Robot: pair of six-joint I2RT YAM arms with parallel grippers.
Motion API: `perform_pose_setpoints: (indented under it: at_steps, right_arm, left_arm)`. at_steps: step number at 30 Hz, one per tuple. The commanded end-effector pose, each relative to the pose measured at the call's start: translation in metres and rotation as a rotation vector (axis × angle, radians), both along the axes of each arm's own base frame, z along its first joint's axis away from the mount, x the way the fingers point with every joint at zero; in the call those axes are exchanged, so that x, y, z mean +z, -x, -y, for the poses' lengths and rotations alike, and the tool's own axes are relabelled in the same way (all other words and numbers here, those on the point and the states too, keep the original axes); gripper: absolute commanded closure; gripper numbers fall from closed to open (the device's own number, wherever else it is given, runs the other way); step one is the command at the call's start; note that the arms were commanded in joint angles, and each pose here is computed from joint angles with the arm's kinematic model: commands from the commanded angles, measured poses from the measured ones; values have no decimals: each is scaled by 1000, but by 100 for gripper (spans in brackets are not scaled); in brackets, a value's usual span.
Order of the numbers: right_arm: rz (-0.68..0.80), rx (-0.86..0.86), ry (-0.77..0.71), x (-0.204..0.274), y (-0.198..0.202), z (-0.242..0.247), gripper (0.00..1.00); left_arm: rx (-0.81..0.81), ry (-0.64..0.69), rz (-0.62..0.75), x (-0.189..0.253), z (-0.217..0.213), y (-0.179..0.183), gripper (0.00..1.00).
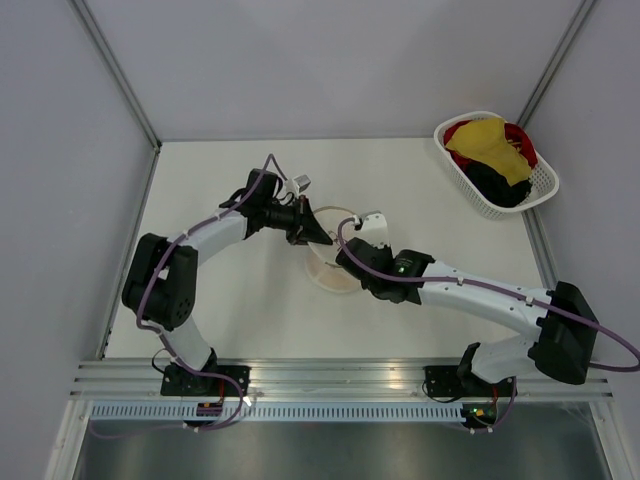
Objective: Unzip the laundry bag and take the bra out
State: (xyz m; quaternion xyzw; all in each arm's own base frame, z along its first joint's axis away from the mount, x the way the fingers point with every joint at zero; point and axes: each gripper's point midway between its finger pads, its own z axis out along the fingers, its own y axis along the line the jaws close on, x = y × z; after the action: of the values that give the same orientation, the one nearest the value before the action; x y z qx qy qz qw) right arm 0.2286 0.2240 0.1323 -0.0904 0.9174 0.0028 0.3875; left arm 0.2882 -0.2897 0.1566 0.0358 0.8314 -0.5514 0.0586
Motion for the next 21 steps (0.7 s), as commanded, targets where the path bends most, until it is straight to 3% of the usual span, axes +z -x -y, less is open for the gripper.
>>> perform_pose_setpoints:
  at_steps: [1, 11, 14, 15, 16, 18, 19, 21]
  right_arm:
    - [43, -110, 157, 5, -11, 35, 99]
    - [40, -119, 206, 0, -22, 38, 100]
    - [49, -118, 194, 5, -22, 40, 99]
    - [46, -115, 190, 5, -21, 40, 100]
    - [48, -114, 190, 6, -21, 40, 100]
    - [47, -111, 180, 6, -20, 40, 99]
    - [46, -110, 176, 7, -19, 40, 100]
    - [42, -104, 166, 8, -19, 37, 99]
  left_arm:
    - [-122, 59, 72, 18, 2, 3, 98]
    - [-342, 182, 127, 26, 12, -3, 98]
    - [-382, 154, 83, 14, 14, 1, 98]
    - [-385, 136, 81, 10, 15, 0, 93]
    - [-380, 108, 90, 6, 17, -4, 65]
    - [-353, 22, 100, -6, 14, -7, 38]
    - [-341, -1, 105, -10, 12, -8, 4]
    - [-280, -87, 134, -9, 7, -13, 0]
